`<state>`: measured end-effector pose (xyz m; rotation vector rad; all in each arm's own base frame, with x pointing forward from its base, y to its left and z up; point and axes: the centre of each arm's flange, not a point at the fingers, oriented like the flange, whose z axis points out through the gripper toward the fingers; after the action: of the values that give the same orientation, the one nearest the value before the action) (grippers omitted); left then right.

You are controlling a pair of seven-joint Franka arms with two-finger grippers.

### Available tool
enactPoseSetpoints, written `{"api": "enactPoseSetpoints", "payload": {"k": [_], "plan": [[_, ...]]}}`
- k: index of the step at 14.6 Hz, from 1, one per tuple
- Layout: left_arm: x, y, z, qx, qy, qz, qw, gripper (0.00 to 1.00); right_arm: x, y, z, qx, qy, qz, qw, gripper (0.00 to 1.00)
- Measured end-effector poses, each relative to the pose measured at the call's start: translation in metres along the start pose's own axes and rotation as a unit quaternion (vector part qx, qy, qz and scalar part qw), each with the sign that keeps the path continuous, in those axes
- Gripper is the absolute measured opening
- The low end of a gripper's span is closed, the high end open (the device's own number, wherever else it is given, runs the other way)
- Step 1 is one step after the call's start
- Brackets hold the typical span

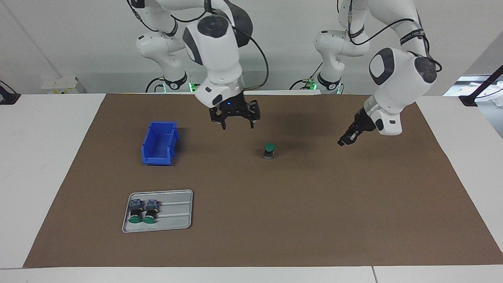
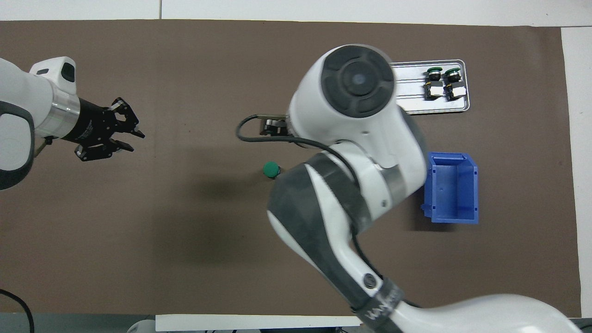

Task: Place and press button with both arms
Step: 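Grasp the green object with the right gripper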

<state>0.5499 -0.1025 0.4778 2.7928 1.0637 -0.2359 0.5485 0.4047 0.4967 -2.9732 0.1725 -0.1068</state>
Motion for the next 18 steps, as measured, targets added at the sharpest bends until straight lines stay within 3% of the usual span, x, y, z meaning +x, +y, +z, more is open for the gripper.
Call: {"api": "enactPoseSetpoints", "payload": {"k": [2, 5, 10, 17, 18], "plan": [[0.006, -0.008, -0.004, 0.022, 0.011, 0.015, 1.000, 0.68, -0.009, -0.027, 0.052, 0.000, 0.004, 0.001, 1.000, 0.98], [0.004, -0.017, -0.009, 0.058, 0.019, 0.059, 0.996, 1.00, -0.014, -0.025, 0.117, -0.017, -0.002, -0.001, 1.000, 0.98], [0.006, -0.055, -0.060, 0.123, 0.000, 0.189, 0.974, 1.00, -0.030, -0.013, 0.151, -0.056, -0.012, -0.020, 0.998, 0.98], [0.015, -0.075, -0.142, 0.122, 0.030, 0.233, 0.964, 1.00, -0.055, -0.011, 0.183, -0.065, -0.022, -0.033, 0.997, 0.93], [0.013, -0.074, -0.152, 0.122, 0.031, 0.234, 0.964, 1.00, -0.056, -0.010, 0.185, -0.065, -0.022, -0.033, 0.997, 0.86]]}}
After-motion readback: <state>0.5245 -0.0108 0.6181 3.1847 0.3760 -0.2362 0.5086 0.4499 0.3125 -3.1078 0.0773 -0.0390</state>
